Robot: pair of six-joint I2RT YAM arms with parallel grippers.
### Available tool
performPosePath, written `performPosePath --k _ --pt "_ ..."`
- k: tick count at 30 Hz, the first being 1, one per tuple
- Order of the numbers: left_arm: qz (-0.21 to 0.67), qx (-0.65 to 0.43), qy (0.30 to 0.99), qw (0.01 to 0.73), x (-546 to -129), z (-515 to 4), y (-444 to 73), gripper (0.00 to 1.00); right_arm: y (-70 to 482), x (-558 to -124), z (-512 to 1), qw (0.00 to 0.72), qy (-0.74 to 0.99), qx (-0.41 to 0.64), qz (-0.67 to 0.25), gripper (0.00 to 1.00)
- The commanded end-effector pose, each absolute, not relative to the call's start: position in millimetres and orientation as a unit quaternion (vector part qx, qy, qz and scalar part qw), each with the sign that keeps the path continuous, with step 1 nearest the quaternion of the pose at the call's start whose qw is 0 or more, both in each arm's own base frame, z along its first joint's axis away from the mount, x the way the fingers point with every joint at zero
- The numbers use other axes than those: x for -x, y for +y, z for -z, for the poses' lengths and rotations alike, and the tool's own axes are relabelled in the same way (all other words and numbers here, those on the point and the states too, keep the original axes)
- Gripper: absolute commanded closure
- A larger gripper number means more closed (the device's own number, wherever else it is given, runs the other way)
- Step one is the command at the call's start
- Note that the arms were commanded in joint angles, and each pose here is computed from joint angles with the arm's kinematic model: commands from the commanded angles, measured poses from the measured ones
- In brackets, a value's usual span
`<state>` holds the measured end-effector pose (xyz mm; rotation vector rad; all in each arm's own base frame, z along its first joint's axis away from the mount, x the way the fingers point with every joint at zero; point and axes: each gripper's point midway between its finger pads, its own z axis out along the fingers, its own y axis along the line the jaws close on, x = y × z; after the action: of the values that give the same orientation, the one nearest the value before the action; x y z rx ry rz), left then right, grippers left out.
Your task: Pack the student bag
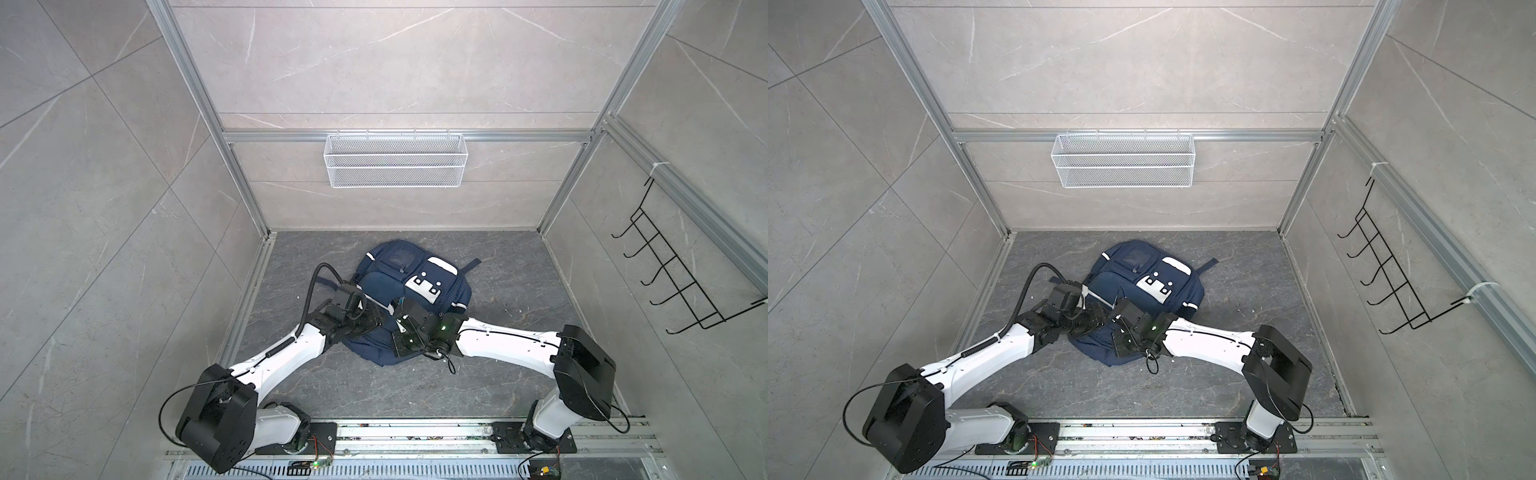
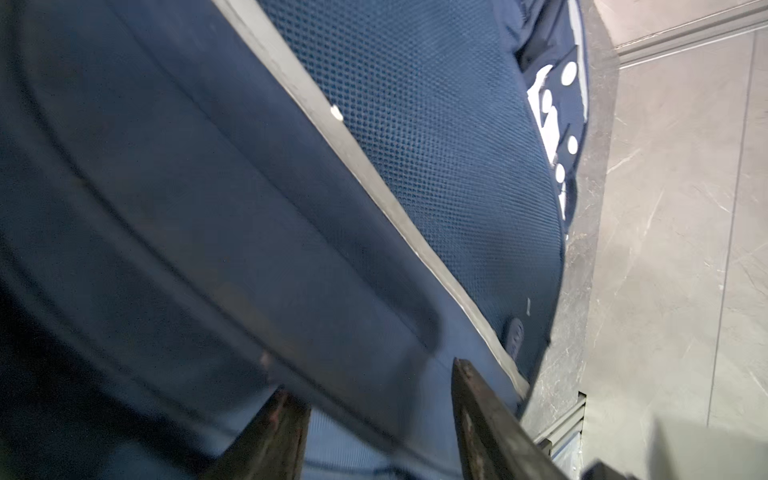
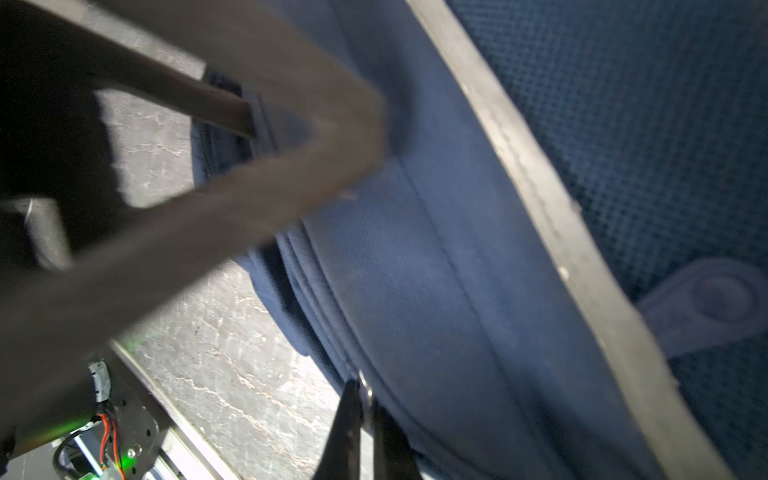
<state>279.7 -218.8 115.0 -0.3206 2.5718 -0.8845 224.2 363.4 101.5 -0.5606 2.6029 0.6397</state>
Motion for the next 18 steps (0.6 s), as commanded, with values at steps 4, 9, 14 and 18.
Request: performPosePath --k 4,9,14,18 --pt "0.331 0.111 0.912 0.215 -298 -127 -231 0.52 368 -215 -116 0.204 0.925 0.217 -0.235 1.0" --pt "0.313 0.112 0.916 0.224 -300 -130 -225 0.89 338 -213 -109 0.213 0.935 0.2 -0.202 1.0" --pt "0.298 0.107 0.919 0.233 -299 -136 -219 1.0 295 -221 -100 0.209 0.949 0.169 -0.167 1.0" --pt "0.296 0.105 0.921 0.232 -296 -135 -217 1.0 258 -238 -91 0.201 0.959 0.133 -0.15 1.0"
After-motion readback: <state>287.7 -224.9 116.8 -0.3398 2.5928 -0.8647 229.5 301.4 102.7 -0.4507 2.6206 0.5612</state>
